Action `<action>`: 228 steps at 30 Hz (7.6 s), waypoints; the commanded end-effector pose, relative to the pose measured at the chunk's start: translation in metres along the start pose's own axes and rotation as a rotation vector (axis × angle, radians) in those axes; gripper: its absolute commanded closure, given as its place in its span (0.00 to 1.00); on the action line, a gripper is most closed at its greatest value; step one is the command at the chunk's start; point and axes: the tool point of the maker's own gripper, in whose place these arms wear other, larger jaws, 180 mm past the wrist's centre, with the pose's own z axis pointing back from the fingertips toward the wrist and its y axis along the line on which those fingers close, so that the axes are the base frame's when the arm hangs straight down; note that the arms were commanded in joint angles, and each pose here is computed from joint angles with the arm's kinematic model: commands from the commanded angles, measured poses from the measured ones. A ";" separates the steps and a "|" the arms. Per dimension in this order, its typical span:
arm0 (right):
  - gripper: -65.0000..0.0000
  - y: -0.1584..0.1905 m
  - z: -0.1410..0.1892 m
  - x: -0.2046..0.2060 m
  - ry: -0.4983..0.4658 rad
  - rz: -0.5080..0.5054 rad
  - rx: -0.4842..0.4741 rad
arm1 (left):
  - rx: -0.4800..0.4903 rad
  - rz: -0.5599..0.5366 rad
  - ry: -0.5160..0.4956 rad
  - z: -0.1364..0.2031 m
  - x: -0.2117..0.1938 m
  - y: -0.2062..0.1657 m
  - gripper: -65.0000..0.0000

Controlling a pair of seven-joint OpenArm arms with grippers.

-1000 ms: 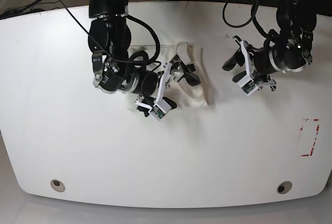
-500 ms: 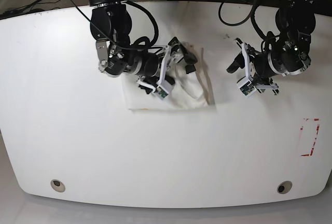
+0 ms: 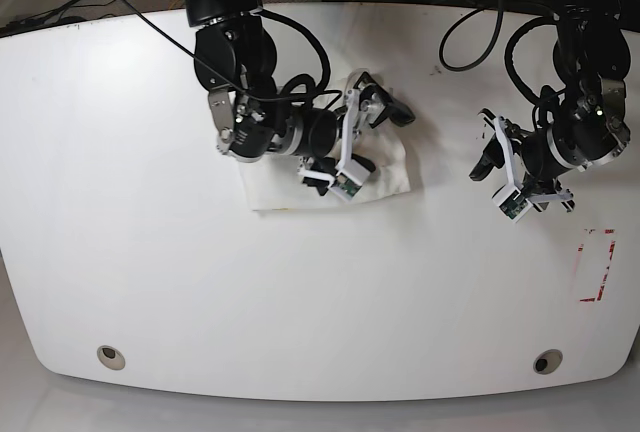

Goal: Fold the T-shirt properly

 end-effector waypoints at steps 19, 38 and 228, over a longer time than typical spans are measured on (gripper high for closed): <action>0.55 -0.180 0.114 0.001 -0.064 -0.167 -0.376 | -0.363 -0.111 -0.179 -0.042 0.078 -0.141 0.61; 0.59 -0.218 0.103 -0.065 0.044 -0.227 -0.489 | -0.262 -0.272 0.166 -0.084 -0.002 -0.129 0.61; 0.59 0.083 0.240 -0.309 -0.078 -0.606 -0.793 | 0.236 0.644 0.135 0.109 -0.207 -0.286 0.23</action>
